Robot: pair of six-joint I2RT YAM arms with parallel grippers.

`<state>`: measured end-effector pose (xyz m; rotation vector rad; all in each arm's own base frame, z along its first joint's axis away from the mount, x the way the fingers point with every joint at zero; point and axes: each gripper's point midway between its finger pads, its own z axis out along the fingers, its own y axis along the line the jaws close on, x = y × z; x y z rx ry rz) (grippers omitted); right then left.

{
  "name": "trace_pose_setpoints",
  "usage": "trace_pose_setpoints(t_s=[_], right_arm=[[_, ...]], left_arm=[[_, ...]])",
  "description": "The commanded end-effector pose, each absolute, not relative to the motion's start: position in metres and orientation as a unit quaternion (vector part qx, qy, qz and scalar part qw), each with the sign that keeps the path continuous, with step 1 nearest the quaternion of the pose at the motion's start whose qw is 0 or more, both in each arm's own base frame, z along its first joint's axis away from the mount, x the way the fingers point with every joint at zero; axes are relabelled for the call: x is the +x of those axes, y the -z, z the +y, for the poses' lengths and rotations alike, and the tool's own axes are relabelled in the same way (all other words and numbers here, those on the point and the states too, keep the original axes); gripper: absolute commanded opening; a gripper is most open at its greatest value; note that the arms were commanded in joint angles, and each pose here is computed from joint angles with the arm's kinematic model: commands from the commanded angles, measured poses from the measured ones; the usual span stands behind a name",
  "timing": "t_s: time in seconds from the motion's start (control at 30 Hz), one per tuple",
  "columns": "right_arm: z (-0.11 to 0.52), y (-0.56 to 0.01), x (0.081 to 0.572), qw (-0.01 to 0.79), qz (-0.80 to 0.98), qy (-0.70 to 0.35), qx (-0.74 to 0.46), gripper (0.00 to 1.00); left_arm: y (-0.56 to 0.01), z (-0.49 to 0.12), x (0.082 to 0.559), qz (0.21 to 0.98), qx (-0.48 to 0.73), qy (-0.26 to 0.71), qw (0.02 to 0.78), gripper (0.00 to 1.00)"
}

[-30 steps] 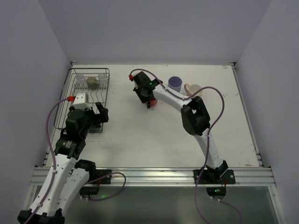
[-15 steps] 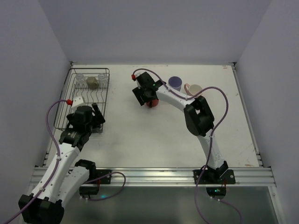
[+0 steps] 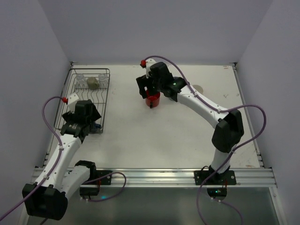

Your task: Unload the cups from the dish rack

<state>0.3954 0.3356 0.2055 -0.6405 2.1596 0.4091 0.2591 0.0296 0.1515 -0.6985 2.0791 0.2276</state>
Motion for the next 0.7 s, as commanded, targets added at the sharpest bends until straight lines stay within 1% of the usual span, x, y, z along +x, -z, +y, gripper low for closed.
trace_pose_setpoints(t_s=[0.0,0.13,0.27,0.53,0.67], right_arm=[[0.338,-0.24,0.385,0.442,0.839,-0.204,-0.244,0.79],[0.335,-0.261,0.371,0.458,0.823,-0.232,-0.244,0.79],[0.336,-0.268,0.364,0.46,0.817,-0.247,-0.243,0.79],[0.347,-0.268,0.354,0.454,0.812,-0.264,-0.255,0.79],[0.348,-0.269,0.354,0.457,0.81,-0.265,-0.256,0.79]], left_arm=[[-0.158,0.045,0.267,0.826,-0.321,-0.097,0.453,0.99],[-0.143,0.048,0.273,0.848,-0.313,-0.073,0.421,0.99],[-0.141,0.044,0.279,0.861,-0.291,-0.069,0.411,0.99],[-0.115,0.038,0.288,0.887,-0.275,-0.068,0.364,0.98],[-0.103,0.039,0.285,0.891,-0.275,-0.074,0.353,0.94]])
